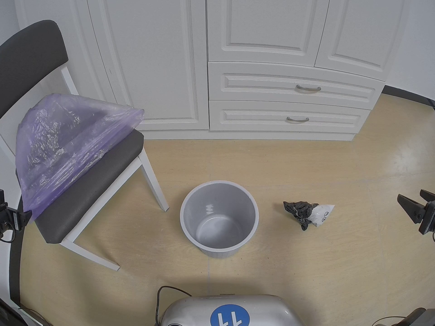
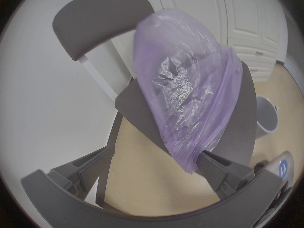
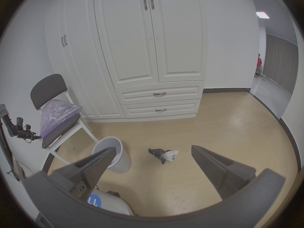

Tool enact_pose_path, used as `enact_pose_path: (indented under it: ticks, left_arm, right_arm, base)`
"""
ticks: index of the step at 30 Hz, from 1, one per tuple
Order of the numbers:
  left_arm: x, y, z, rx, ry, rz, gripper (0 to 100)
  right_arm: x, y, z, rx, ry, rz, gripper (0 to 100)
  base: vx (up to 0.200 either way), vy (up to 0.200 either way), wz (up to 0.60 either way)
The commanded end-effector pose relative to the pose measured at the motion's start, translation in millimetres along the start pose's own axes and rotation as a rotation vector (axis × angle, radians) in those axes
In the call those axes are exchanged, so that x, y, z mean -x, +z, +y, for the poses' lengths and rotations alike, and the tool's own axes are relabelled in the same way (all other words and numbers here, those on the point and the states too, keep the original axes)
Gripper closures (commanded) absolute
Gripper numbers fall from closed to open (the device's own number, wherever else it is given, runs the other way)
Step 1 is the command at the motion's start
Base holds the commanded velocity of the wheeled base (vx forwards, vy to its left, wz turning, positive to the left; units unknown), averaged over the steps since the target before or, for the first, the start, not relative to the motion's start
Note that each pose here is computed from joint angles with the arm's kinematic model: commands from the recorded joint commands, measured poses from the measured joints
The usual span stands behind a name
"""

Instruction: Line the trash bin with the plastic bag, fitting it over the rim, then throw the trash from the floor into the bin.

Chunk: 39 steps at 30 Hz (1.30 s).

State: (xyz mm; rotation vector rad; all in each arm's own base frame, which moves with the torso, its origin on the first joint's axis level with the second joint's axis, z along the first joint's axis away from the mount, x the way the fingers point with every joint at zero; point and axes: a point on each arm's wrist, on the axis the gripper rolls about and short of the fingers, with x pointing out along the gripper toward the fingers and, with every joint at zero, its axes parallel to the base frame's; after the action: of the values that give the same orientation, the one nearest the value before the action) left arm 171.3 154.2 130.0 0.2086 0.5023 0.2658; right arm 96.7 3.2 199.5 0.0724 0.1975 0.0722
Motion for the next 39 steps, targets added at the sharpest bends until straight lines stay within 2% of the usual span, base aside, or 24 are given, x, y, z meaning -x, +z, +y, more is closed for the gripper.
enact_pose_path:
  ticks: [1,7,11,19,28,29,39]
  left_arm:
    - [3.6,8.7,3.3,0.033,0.027,-0.061,0]
    - [2.1,14.7,4.4,0.147,0.045,-0.143,0]
    - [-2.8,15.3,0.8,0.205,0.026,-0.16,0]
    - [-16.6,14.2,-5.8,0.212,-0.013,-0.159,0]
    - [-21.0,20.1,-6.7,0.259,-0.017,-0.232,0]
    - [-22.4,19.5,-6.5,0.258,-0.017,-0.235,100]
    - [-24.8,14.8,-9.8,0.248,-0.019,-0.258,100]
  right_arm:
    - [0.3,-0.4,0.2,0.0,0.002,0.0,0]
    - [-0.9,-0.6,0.1,0.001,0.004,-0.007,0]
    - [-1.1,-1.4,1.3,0.004,0.017,-0.019,0]
    - [-0.7,-2.7,3.3,0.008,0.038,-0.022,0]
    - [0.6,-2.9,4.9,0.011,0.055,-0.025,0]
    - [0.6,-2.9,4.9,0.011,0.055,-0.025,0]
    - [0.9,-2.9,5.5,0.012,0.061,-0.026,0]
  base:
    - [0.0,0.0,0.0]
    - [0.0,0.0,0.0]
    - [0.0,0.0,0.0]
    - [0.0,0.0,0.0]
    - [0.0,0.0,0.0]
    - [0.0,0.0,0.0]
    - [0.0,0.0,0.0]
